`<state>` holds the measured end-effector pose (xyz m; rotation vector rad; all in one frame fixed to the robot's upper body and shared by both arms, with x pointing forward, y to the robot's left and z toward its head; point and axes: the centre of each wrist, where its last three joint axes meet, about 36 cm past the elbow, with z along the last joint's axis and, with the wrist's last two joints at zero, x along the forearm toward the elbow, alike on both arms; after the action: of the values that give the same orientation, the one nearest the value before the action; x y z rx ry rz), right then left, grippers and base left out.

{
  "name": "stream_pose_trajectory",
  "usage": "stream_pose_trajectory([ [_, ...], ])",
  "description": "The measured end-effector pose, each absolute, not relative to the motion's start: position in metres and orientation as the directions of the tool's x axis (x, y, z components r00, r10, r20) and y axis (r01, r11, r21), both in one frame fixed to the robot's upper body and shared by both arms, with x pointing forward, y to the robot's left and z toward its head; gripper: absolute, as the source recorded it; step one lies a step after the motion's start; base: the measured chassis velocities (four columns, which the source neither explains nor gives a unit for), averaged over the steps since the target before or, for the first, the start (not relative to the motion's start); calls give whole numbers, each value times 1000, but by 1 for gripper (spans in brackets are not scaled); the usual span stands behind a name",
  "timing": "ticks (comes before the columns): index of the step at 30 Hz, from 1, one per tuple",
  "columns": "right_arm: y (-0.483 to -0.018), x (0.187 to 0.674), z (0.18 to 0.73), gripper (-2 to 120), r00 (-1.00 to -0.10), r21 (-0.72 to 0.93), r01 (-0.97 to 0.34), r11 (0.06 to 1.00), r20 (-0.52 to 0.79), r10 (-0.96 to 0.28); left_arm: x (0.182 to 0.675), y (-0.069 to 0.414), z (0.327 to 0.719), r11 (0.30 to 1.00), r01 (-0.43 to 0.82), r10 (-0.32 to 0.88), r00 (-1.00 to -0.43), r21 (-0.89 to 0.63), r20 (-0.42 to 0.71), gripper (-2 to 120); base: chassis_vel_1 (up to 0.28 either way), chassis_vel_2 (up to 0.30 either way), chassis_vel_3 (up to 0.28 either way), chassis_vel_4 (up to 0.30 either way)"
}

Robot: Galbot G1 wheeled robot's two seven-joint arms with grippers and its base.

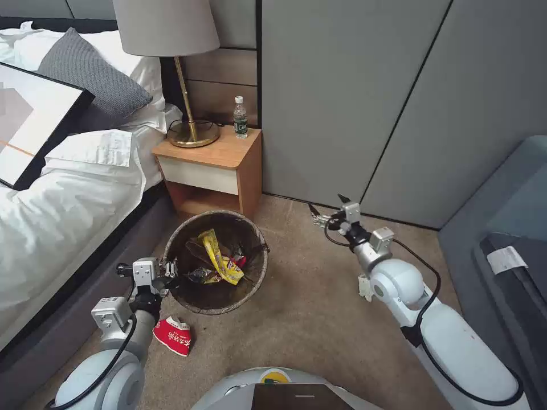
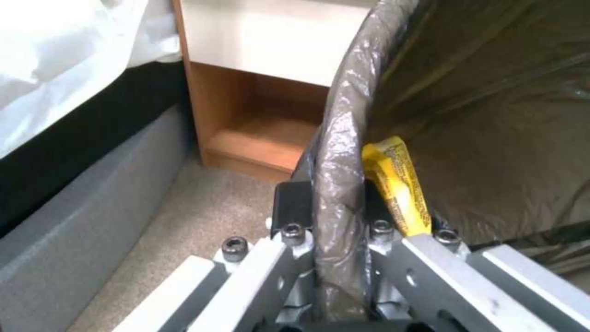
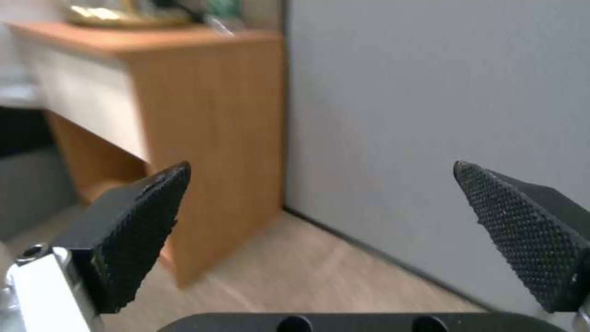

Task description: Pick up the trash bin, then pick up the garbage from the floor and place it into the trash bin.

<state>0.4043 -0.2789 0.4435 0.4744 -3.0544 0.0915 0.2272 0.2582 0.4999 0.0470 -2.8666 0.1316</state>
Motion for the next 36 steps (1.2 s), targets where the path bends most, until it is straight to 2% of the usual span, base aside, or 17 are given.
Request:
stream_pose_trajectory([
  [9,-330,395,385,100,-973,-28,-147,989,181,-140,226,257,499,995,-44,-19,-962,-85,273,2,0,0,0,0],
  [36,-399,360,267,100,-906,19,58,998,420,45,227,259,498,996,-47,-24,-961,-79,274,2,0,0,0,0],
])
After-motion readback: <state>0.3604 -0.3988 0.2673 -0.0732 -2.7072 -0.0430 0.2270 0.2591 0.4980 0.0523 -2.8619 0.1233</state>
